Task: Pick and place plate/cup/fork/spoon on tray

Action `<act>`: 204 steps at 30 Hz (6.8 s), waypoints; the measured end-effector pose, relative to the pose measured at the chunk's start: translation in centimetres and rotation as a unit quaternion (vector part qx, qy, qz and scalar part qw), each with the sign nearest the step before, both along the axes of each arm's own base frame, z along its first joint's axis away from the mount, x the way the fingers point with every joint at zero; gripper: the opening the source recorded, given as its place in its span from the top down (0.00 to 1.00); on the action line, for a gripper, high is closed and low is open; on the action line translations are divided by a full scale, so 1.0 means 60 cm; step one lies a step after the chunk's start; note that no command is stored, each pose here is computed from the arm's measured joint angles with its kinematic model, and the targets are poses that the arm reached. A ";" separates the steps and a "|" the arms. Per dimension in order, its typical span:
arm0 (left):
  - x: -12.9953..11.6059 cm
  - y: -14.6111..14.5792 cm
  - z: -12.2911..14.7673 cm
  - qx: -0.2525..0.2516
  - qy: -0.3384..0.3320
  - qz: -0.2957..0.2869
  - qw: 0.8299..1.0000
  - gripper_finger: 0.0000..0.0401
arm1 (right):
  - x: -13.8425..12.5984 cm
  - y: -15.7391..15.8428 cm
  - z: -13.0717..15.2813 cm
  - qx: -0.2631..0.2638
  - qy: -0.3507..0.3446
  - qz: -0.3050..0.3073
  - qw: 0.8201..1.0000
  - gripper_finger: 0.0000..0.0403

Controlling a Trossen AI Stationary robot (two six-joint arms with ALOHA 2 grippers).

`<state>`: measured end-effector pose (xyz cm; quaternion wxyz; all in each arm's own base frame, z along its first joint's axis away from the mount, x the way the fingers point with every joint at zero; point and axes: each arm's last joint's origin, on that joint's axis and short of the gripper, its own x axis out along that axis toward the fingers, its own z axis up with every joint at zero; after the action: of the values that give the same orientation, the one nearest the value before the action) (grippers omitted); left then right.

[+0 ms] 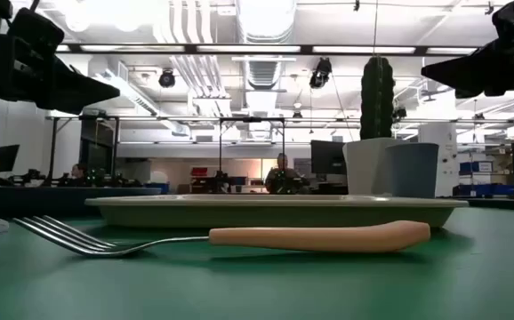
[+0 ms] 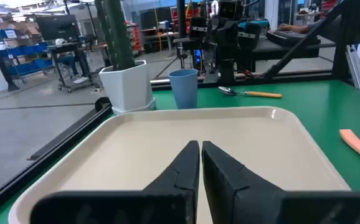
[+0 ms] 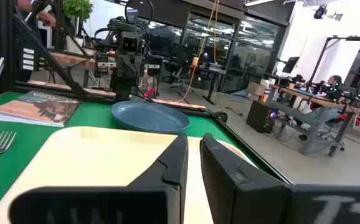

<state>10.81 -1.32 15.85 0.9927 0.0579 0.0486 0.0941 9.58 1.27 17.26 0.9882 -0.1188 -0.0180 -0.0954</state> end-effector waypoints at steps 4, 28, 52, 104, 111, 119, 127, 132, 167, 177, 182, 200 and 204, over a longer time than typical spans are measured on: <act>0.000 0.000 0.000 0.000 0.000 0.000 1.000 1.00 | 0.000 0.000 0.000 0.000 0.000 0.000 1.000 0.92; 0.000 0.000 0.000 0.000 0.000 0.000 1.000 1.00 | 0.000 0.000 0.000 0.000 0.000 0.000 1.000 0.92; 0.000 0.000 0.000 0.000 0.000 0.000 1.000 1.00 | 0.000 0.000 0.000 0.000 0.000 0.000 1.000 0.92; 0.013 -0.007 0.088 -0.183 -0.242 -0.054 0.951 1.00 | -0.017 -0.005 0.066 -0.029 -0.179 -0.024 0.983 0.92; 0.045 -0.013 0.131 -0.201 -0.237 -0.044 0.949 1.00 | -0.029 -0.007 0.091 -0.042 -0.232 -0.025 0.971 0.92; 0.109 -0.024 0.150 -0.255 -0.191 0.007 0.948 1.00 | -0.039 -0.008 0.126 -0.052 -0.260 -0.011 0.964 0.92; 0.187 -0.041 0.146 -0.371 0.005 0.104 0.923 1.00 | -0.041 -0.008 0.134 -0.050 -0.264 -0.011 0.963 0.92; 0.205 -0.049 0.141 -0.410 0.240 0.250 0.844 1.00 | -0.041 -0.008 0.134 -0.060 -0.263 -0.015 0.963 0.92; 0.183 -0.042 0.022 -0.331 0.514 0.317 0.725 0.67 | -0.036 -0.007 0.127 -0.035 -0.243 -0.006 0.969 0.92; 0.177 -0.038 -0.006 -0.320 0.494 0.313 0.746 0.74 | -0.036 -0.007 0.127 -0.034 -0.243 -0.006 0.969 0.92; 0.176 -0.038 -0.001 -0.317 0.493 0.311 0.748 0.96 | -0.036 -0.007 0.127 -0.034 -0.243 -0.006 0.969 0.92; 0.256 -0.039 0.188 -0.128 0.408 0.251 0.868 1.00 | -0.034 -0.007 0.123 -0.025 -0.232 0.000 0.972 0.92; 0.284 -0.047 0.198 -0.080 0.381 0.157 0.908 1.00 | -0.034 -0.007 0.123 -0.025 -0.232 0.000 0.972 0.92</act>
<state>27.88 -4.14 27.75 0.8724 0.0016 0.4388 0.2153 7.55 0.87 24.65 0.9537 -0.1181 -0.2492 -0.1203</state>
